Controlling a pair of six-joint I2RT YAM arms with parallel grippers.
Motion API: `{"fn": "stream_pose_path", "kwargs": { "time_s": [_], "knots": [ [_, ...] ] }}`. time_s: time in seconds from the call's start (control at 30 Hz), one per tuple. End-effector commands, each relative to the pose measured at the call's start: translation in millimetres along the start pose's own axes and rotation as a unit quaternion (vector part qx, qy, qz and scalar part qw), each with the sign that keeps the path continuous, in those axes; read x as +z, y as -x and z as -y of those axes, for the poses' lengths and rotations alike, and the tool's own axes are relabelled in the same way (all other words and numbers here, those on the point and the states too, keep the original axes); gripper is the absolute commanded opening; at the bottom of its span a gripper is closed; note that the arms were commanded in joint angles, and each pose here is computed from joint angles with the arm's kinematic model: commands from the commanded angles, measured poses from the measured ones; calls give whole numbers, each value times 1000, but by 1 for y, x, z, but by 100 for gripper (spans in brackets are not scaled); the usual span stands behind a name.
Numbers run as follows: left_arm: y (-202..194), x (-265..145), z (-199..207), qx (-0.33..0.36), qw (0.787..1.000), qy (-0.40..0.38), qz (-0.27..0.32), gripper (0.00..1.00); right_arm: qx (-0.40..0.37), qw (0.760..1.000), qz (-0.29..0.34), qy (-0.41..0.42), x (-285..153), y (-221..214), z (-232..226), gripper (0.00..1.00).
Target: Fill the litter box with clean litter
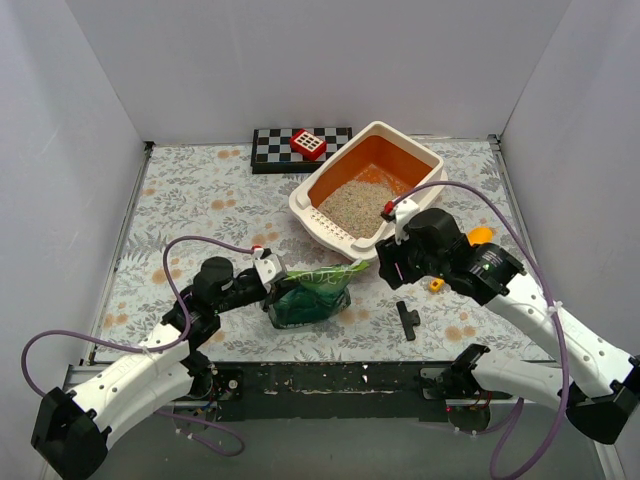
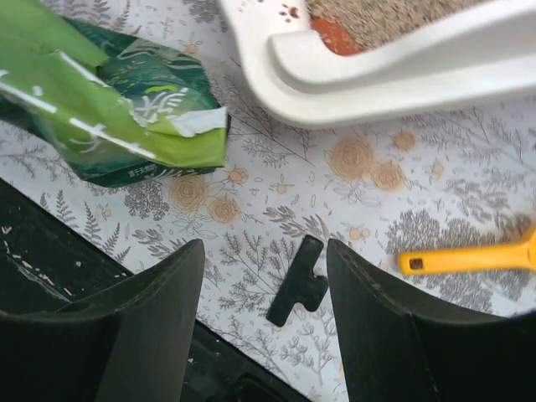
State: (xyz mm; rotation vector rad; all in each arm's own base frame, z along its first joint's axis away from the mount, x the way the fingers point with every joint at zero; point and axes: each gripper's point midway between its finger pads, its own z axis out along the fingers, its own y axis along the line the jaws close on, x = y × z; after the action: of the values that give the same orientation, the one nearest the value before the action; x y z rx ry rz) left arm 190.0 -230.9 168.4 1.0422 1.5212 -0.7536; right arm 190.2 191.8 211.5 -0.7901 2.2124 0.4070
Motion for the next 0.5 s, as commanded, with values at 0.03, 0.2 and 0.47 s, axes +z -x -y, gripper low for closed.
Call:
{"fn": "stream_pose_path", "kwargs": {
  "time_s": [0.03, 0.2, 0.47],
  "knots": [
    [13, -2, -7, 9, 999, 18, 32, 0, 133, 987, -53, -70, -13, -35, 23, 65],
    [14, -3, -5, 8, 999, 16, 36, 0, 245, 962, -87, -89, 9, -92, 35, 61],
    [13, -2, -3, 2, 999, 10, 36, 0, 345, 925, -91, -135, 36, -145, 59, 60]
  ]
}}
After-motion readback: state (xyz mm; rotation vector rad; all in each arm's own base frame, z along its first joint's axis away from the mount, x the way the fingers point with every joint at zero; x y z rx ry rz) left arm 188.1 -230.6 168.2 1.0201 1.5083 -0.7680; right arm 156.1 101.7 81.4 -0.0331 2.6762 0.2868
